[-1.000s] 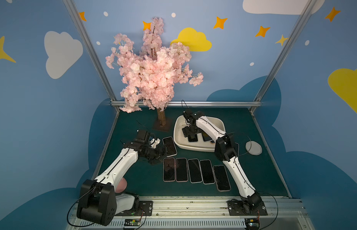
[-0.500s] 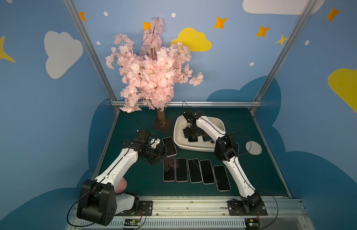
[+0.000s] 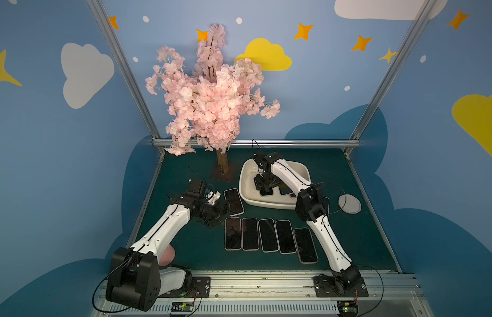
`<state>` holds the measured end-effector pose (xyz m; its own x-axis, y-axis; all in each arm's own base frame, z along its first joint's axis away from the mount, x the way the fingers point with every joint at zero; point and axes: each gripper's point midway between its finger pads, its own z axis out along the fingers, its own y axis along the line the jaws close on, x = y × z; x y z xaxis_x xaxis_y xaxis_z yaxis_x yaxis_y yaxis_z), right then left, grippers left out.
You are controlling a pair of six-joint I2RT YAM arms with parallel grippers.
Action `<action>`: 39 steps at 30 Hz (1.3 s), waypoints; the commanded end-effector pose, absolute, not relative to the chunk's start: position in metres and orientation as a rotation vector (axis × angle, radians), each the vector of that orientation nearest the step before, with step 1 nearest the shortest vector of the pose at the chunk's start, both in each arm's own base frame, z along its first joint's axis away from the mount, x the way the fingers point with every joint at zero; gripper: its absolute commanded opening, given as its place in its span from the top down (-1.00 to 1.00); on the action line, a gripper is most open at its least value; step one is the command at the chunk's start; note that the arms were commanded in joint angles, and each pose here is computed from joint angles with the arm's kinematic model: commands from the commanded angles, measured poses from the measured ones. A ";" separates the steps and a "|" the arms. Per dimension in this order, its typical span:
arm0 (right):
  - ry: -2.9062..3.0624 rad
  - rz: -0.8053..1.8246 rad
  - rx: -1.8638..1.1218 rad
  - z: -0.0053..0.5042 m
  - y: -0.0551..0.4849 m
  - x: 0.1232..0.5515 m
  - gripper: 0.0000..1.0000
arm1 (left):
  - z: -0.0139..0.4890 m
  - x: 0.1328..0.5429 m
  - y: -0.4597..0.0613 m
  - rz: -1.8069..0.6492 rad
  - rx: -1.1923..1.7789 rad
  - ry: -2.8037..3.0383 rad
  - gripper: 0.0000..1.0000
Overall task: Take the phone out of the storage box
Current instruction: Pick up the phone from the storage box.
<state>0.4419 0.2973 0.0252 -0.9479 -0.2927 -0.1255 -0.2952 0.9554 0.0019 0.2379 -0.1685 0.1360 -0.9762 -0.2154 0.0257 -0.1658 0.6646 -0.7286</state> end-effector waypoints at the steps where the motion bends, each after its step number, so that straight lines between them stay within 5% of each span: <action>1: 2.982 -0.020 -0.451 0.043 0.279 0.441 -0.46 | 0.143 0.239 -0.171 -1.262 -0.317 2.774 -1.00; 16: 2.891 0.594 -0.095 0.136 0.283 0.465 -0.40 | 0.151 0.241 -0.177 -1.315 -0.289 2.710 -1.00; 39: 2.961 0.763 -0.049 0.140 0.284 0.436 -0.32 | 0.163 0.270 -0.196 -1.449 -0.318 2.621 -1.00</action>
